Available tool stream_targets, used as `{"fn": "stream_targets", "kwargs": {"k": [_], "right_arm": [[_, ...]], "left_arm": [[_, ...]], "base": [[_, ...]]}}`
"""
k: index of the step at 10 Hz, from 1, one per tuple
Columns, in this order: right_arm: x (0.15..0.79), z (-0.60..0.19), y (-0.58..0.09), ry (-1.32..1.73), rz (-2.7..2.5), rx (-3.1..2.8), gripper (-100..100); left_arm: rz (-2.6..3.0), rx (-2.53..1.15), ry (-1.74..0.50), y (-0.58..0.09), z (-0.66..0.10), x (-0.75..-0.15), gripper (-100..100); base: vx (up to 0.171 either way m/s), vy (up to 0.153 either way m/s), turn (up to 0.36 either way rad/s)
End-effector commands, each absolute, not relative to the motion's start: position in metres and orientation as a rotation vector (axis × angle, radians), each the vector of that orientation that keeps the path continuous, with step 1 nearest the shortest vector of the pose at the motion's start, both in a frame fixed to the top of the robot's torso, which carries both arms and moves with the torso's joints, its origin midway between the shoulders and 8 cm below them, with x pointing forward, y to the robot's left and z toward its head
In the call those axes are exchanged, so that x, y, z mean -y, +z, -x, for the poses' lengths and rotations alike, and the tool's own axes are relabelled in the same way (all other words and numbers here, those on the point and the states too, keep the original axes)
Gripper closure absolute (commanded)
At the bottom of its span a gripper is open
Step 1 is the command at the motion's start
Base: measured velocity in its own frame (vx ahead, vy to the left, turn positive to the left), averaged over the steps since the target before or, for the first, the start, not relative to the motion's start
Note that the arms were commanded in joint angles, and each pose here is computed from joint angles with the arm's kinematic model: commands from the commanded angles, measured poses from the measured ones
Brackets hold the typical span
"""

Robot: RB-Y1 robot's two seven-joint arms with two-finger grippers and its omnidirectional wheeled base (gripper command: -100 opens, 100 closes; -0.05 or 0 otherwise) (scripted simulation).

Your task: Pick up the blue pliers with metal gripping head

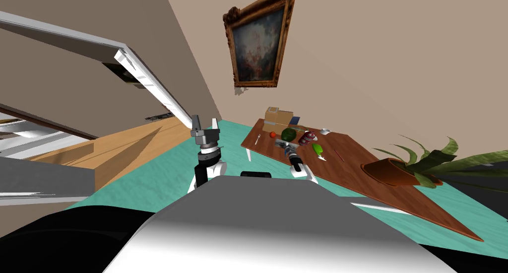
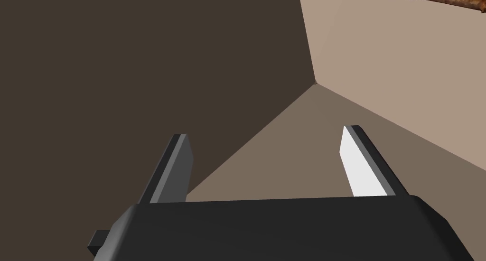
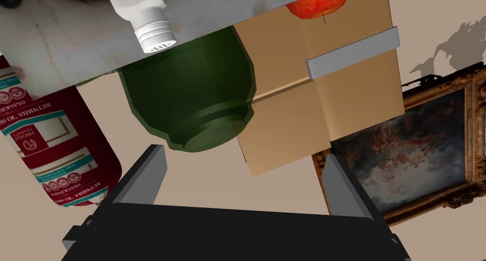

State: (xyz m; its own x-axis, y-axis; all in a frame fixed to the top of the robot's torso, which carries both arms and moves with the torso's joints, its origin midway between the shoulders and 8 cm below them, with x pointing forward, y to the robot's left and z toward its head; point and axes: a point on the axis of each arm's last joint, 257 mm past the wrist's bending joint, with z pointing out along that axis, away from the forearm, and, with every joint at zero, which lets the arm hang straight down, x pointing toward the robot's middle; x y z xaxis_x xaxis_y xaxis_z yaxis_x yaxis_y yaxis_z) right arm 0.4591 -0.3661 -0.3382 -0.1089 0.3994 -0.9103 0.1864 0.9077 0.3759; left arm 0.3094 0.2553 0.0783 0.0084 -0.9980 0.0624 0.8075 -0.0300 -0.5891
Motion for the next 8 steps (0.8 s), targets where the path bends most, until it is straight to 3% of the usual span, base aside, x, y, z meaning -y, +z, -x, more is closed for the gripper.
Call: {"fn": "stream_targets", "kwargs": {"k": [1,8], "right_arm": [[0.371,-0.456,-0.351,0.164,-0.45,-1.718,-100],[0.403,-0.436,-0.424,-0.049,-0.399,-1.911,-100]], "left_arm": [[0.544,-0.445,-1.525,0.078,-0.309,-0.255,0],[0.544,-0.445,-1.525,0.078,-0.309,-0.255,0]], "base": [[0.019,0.02,-0.017],[0.023,0.027,-0.032]]}}
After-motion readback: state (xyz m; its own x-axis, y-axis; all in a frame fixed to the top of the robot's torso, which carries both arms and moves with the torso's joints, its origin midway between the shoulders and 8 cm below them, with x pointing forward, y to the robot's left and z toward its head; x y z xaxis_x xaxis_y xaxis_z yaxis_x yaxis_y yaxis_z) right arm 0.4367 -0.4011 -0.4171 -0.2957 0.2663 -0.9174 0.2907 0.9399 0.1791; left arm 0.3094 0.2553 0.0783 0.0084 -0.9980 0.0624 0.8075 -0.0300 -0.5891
